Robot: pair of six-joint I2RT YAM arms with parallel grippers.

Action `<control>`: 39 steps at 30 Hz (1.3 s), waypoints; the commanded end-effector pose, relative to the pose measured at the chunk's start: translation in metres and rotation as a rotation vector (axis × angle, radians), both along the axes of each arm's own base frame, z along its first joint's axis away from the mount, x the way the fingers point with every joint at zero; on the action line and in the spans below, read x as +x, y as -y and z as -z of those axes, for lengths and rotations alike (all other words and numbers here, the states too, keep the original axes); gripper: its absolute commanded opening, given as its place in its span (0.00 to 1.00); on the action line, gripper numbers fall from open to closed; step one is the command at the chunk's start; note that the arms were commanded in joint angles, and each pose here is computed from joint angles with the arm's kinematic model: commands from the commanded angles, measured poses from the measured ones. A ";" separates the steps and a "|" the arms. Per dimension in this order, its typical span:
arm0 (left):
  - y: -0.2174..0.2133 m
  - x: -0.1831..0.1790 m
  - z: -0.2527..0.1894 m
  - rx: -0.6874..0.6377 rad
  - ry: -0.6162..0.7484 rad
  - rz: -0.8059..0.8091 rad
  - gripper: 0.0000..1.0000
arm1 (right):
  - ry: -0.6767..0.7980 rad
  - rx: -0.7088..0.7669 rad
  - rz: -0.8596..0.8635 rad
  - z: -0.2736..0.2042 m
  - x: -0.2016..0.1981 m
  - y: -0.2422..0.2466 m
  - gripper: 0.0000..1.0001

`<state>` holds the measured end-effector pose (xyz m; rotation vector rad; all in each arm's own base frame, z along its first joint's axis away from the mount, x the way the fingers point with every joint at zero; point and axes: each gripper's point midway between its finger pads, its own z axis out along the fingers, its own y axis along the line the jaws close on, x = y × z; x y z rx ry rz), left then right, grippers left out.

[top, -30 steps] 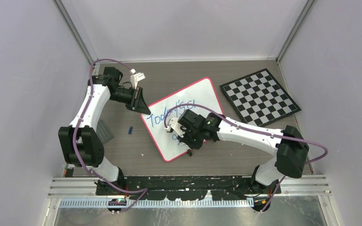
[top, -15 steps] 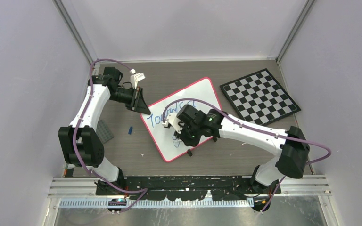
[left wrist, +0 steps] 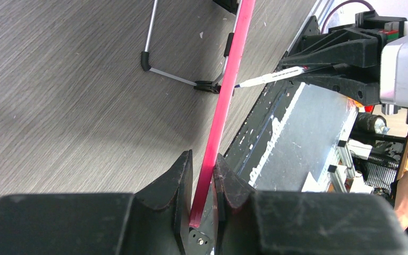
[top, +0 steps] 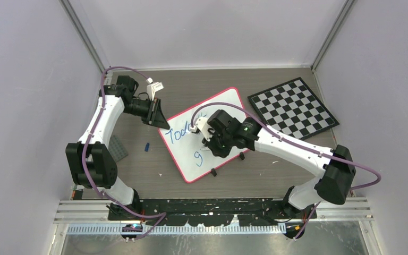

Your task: Write a sentence on the whiteboard

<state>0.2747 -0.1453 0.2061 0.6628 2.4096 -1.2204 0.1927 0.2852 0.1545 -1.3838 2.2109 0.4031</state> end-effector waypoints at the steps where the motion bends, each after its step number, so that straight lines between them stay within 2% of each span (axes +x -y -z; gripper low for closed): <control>1: -0.004 0.005 0.002 0.047 0.015 -0.012 0.00 | -0.005 0.020 0.002 -0.002 0.001 -0.008 0.00; 13: -0.005 0.005 0.003 0.051 0.015 -0.013 0.00 | -0.033 0.017 -0.005 0.004 -0.003 -0.010 0.00; 39: -0.005 0.005 0.002 0.057 0.015 -0.015 0.00 | 0.009 -0.039 0.034 0.011 0.009 0.004 0.00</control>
